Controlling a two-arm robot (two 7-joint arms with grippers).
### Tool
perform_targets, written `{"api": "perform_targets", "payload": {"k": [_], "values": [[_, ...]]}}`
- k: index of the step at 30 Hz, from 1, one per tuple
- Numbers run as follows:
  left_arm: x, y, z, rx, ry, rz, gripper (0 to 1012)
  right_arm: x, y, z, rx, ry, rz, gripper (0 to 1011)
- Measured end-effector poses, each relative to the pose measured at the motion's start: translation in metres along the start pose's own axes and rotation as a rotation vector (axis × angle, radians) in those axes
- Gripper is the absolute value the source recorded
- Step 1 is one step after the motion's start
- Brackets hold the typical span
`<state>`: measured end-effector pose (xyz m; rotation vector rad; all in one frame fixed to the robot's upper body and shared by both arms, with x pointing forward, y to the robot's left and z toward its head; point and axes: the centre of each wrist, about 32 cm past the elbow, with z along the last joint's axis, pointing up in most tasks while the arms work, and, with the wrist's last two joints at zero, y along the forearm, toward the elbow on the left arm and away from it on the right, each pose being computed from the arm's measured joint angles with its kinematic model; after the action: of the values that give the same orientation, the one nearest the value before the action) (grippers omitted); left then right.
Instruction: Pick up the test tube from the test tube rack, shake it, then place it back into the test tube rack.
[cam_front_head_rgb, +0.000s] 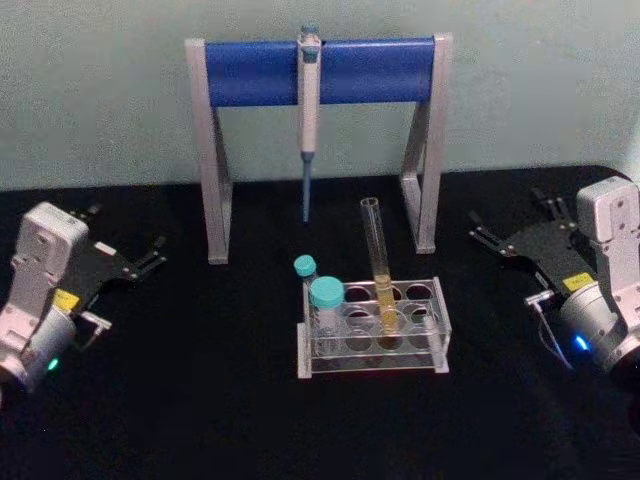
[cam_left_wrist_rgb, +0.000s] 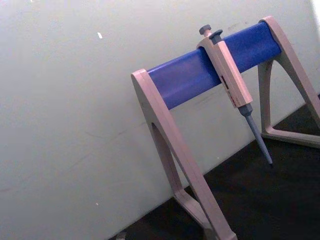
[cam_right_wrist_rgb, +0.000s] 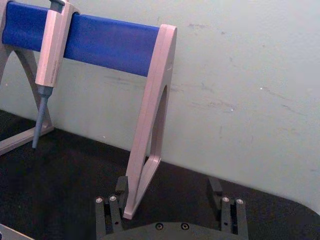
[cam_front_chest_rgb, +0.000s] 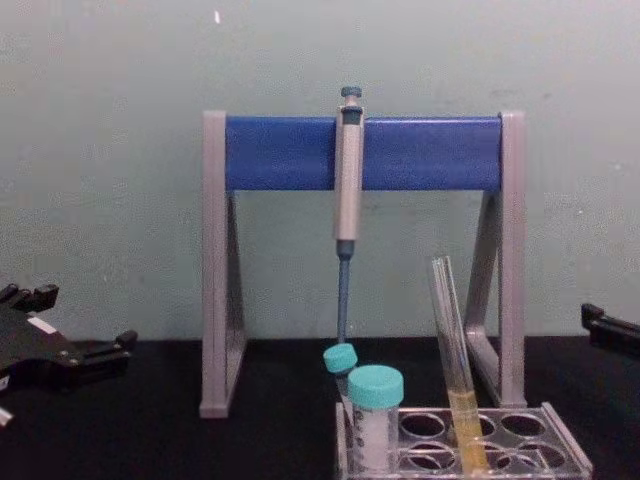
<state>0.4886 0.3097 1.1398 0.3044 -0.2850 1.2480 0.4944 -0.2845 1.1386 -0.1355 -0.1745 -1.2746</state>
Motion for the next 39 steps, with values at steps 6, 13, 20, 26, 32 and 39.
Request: {"api": "perform_targets", "payload": {"k": [6,13,20,26,32,39], "values": [[0.0000,0.0000,0.0000,0.000,0.000,0.000,1001,0.0000,0.0000,0.0000,0.000,0.000,0.000,1000],[0.0000,0.0000,0.0000,0.000,0.000,0.000,1001,0.0000,0.0000,0.0000,0.000,0.000,0.000,1000],[0.0000,0.0000,0.0000,0.000,0.000,0.000,1001,0.0000,0.0000,0.0000,0.000,0.000,0.000,1000],[0.0000,0.0000,0.0000,0.000,0.000,0.000,1002,0.0000,0.0000,0.0000,0.000,0.000,0.000,1000],[0.0000,0.0000,0.0000,0.000,0.000,0.000,1001,0.0000,0.0000,0.0000,0.000,0.000,0.000,1000],[0.0000,0.0000,0.0000,0.000,0.000,0.000,1001,0.0000,0.0000,0.0000,0.000,0.000,0.000,1000]]}}
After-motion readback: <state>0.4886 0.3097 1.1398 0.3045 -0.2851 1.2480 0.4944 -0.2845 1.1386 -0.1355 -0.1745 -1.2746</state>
